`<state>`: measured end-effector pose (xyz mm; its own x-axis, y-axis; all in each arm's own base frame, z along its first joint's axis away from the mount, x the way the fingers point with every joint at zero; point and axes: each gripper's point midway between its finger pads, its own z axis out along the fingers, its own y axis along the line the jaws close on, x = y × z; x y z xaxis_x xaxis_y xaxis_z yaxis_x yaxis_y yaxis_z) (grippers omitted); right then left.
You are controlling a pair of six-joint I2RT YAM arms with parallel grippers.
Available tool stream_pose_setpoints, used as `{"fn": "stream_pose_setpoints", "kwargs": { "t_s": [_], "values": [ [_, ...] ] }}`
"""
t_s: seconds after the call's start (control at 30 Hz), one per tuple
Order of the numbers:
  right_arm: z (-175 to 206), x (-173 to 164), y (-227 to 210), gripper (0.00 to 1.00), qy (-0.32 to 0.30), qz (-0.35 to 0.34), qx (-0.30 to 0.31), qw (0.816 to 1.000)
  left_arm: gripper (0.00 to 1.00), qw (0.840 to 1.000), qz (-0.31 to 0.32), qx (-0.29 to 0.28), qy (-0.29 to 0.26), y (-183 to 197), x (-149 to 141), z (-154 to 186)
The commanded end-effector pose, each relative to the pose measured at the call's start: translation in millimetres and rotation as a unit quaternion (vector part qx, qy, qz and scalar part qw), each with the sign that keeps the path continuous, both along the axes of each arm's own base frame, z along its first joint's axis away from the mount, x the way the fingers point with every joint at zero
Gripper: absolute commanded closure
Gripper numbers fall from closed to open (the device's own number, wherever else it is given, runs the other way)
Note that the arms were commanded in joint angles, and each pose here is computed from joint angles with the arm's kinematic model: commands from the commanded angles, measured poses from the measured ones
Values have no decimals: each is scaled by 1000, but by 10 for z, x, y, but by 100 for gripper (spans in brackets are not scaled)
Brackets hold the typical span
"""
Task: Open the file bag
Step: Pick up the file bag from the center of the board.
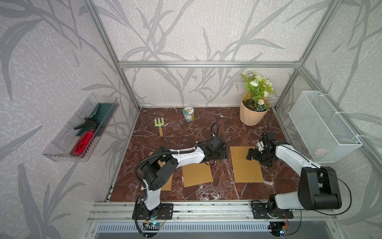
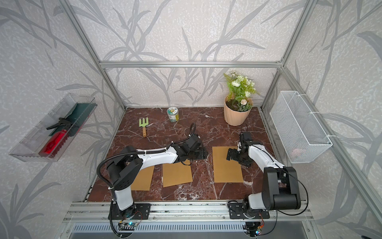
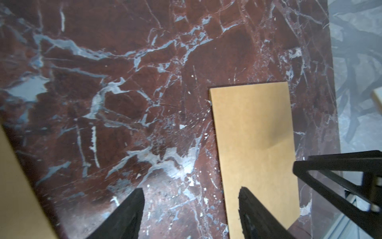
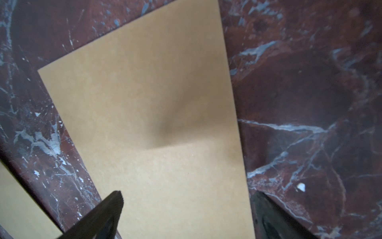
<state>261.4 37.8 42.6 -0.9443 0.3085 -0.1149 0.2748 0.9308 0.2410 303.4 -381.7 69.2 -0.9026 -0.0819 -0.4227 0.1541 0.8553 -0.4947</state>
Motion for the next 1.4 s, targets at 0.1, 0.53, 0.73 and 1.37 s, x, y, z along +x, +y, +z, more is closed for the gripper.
{"fn": "stream_pose_setpoints", "kwargs": {
  "t_s": [0.1, 0.53, 0.73, 1.37],
  "values": [
    [-74, 9, -47, 1, 10, 6, -3, 1000, 32, 1000, 0, -6, 16, -155, 15, -80],
    [-209, 22, -19, 1, 32, 15, 12, 999, 35, 999, -5, -16, 31, -282, 29, -174],
    [-249, 16, 92, 1, 38, 27, 44, 998, 36, 999, -5, -15, 36, -281, 23, -211],
    [-293, -57, 216, 1, 62, 47, 73, 994, 36, 996, -14, -51, 66, -409, -37, -336]
  ]
}}
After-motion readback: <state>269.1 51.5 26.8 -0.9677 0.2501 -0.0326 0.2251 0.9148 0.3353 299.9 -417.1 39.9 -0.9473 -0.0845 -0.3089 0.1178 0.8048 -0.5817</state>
